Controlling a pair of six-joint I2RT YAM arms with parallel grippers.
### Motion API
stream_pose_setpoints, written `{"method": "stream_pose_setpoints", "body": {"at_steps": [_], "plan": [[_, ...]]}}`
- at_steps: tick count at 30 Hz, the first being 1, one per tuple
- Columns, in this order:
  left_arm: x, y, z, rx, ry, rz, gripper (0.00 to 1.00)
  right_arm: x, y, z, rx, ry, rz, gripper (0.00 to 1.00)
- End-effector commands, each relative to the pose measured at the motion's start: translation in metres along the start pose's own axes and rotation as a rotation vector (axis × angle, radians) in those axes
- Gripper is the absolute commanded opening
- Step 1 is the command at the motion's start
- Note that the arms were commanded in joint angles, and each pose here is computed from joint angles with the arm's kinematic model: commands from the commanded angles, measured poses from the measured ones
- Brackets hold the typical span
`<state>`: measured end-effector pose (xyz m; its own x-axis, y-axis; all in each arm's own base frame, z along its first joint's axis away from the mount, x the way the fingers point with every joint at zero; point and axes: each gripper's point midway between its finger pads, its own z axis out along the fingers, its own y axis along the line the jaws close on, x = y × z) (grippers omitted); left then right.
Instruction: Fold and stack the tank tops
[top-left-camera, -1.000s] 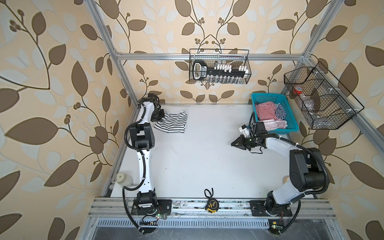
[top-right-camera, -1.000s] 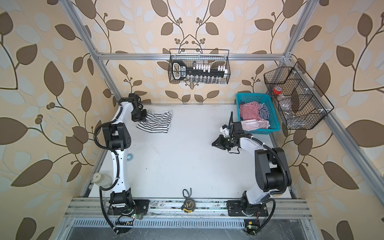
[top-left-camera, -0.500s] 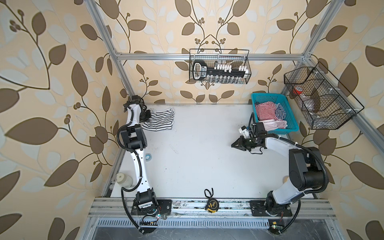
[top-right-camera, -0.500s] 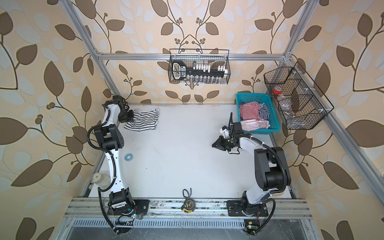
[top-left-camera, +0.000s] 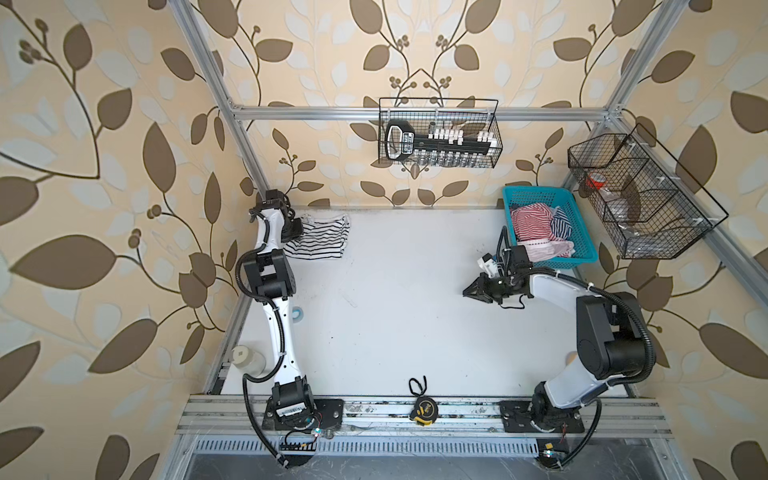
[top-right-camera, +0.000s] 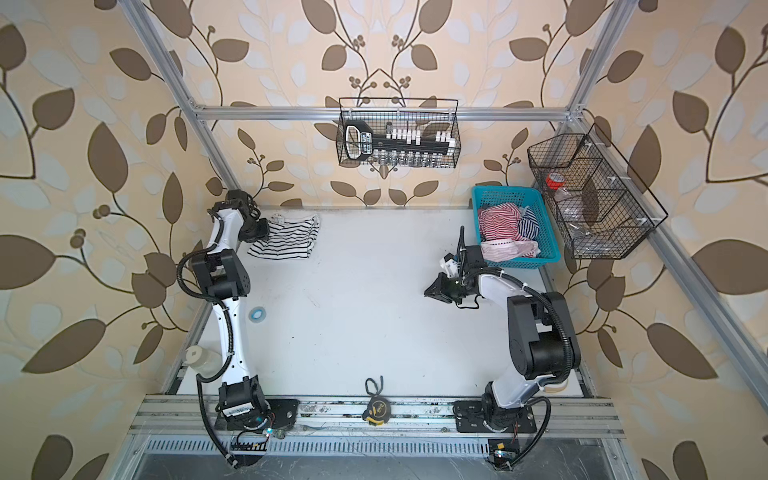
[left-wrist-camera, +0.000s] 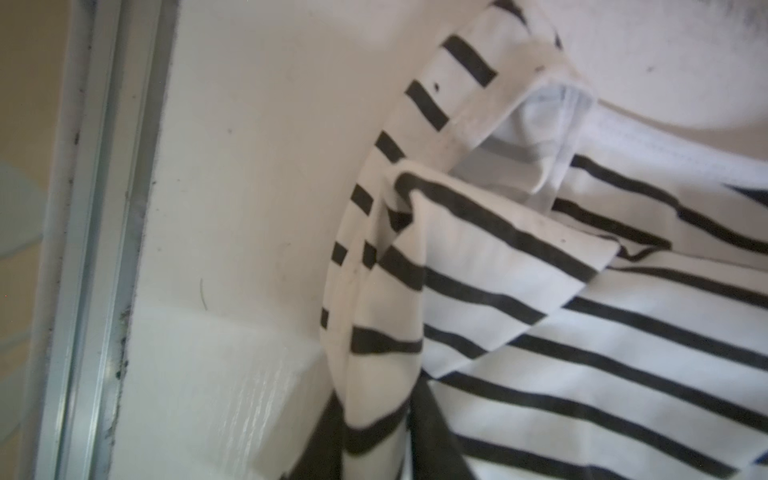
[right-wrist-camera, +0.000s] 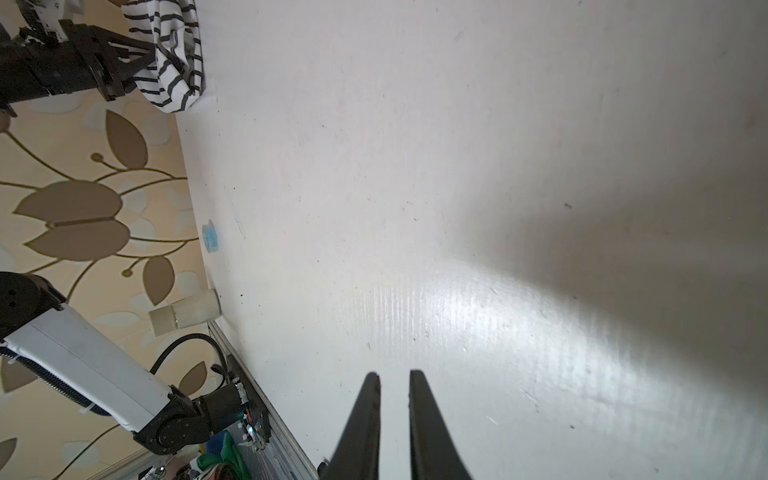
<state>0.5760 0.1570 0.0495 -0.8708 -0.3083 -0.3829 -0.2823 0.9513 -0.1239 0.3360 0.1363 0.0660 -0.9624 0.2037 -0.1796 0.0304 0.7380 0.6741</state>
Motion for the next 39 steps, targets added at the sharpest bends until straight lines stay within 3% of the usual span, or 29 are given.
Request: {"method": "stream_pose_setpoints", "body": {"at_steps": [1,5,15,20,24,30,35,39], "plan": [[-0.016,0.003,-0.013,-0.033,-0.058,-0.01,0.36,0.001,-0.001,-0.001,0.009,0.002,-0.001,0.16],[-0.015,0.005,-0.021,-0.046,-0.062,-0.063,0.52,0.001,0.002,-0.002,0.006,0.0,-0.007,0.16],[-0.007,-0.014,-0.084,0.035,-0.13,-0.244,0.6,0.0,0.016,-0.01,-0.02,-0.02,-0.041,0.18],[-0.018,-0.004,-0.118,-0.032,-0.23,-0.262,0.66,0.003,0.023,-0.023,-0.02,-0.039,-0.071,0.2],[-0.015,-0.006,-0.134,-0.028,-0.212,-0.298,0.66,0.007,0.022,-0.03,-0.021,-0.06,-0.07,0.21],[0.035,-0.051,-0.119,0.147,-0.074,-0.496,0.6,0.008,0.024,-0.031,-0.033,-0.074,-0.06,0.21],[0.043,-0.088,-0.107,0.108,-0.106,-0.49,0.62,0.007,0.028,-0.034,-0.04,-0.077,-0.072,0.21],[0.04,-0.089,-0.083,0.074,-0.067,-0.54,0.62,0.009,0.027,-0.035,-0.036,-0.072,-0.077,0.21]]}}
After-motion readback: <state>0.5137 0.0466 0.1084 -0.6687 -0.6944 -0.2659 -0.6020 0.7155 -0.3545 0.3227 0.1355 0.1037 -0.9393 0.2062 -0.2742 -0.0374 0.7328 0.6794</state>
